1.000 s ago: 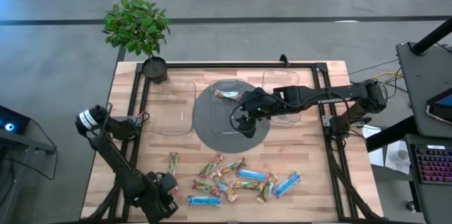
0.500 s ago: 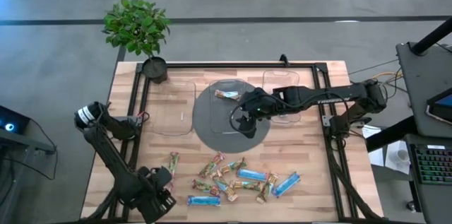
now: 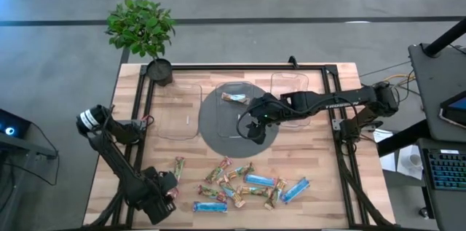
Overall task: Pick and place Granola Bars by type
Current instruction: Put the red granola bar into the left transparent bin
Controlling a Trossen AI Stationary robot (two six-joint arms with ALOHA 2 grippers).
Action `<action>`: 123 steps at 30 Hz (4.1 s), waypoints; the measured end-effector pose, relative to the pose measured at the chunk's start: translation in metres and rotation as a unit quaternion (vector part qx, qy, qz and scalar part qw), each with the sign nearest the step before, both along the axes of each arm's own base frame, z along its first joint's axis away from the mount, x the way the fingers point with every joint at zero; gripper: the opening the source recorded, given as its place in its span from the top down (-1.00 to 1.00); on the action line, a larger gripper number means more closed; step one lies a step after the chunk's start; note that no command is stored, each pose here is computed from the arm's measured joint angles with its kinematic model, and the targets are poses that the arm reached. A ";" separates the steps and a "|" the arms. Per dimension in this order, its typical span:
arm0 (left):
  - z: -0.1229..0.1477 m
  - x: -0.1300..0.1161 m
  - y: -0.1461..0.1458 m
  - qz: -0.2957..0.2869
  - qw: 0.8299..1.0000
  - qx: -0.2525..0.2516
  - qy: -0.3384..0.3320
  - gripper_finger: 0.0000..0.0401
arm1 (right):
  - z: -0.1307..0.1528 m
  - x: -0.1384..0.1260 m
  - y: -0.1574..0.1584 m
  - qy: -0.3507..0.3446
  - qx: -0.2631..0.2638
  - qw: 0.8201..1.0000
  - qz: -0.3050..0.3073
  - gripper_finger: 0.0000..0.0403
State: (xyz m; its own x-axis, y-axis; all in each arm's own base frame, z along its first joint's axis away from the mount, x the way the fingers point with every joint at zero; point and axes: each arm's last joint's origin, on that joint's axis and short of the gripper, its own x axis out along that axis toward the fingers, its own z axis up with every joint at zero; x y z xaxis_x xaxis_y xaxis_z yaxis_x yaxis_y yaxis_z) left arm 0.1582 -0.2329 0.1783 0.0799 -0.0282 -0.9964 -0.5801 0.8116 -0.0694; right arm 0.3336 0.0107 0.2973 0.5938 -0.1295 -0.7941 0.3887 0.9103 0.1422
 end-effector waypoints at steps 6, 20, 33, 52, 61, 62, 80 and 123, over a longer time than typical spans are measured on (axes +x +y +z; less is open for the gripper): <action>-0.014 0.002 -0.003 -0.019 0.998 -0.044 -0.027 -0.12 | 0.000 0.000 0.000 0.000 0.000 1.000 0.000 -0.13; -0.033 -0.009 0.012 0.012 1.000 -0.019 0.008 0.14 | 0.000 0.000 -0.001 -0.001 -0.010 1.000 -0.008 -0.13; 0.032 0.000 0.006 0.098 0.974 -0.152 -0.138 0.94 | 0.002 0.002 -0.004 -0.015 -0.003 1.000 -0.021 -0.13; 0.113 -0.023 0.239 0.418 0.843 0.183 -0.286 0.69 | 0.012 0.012 -0.006 -0.084 0.002 0.996 -0.027 -0.13; 0.114 -0.013 0.278 0.354 0.891 0.075 -0.276 0.21 | 0.010 0.010 -0.006 -0.077 0.001 0.997 -0.027 -0.13; 0.118 -0.013 0.275 0.338 0.895 0.066 -0.283 0.20 | 0.009 0.010 -0.006 -0.076 0.001 0.997 -0.027 -0.13; 0.050 -0.007 0.067 0.363 0.921 -0.053 -0.130 0.20 | -0.009 0.006 -0.006 -0.043 -0.007 0.999 -0.021 -0.13; 0.121 0.018 0.110 0.385 0.861 0.067 -0.325 0.91 | -0.009 0.006 -0.011 -0.041 -0.017 0.999 -0.014 -0.13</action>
State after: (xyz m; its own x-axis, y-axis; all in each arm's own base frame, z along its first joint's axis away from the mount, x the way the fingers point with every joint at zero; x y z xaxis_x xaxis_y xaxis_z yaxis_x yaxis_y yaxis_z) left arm 0.1765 -0.1230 0.2994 0.5659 0.3938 -0.7243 -0.8236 0.2305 -0.5181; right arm 0.3401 -0.0003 0.2880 0.6524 -0.1723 -0.7380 0.4018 0.9043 0.1440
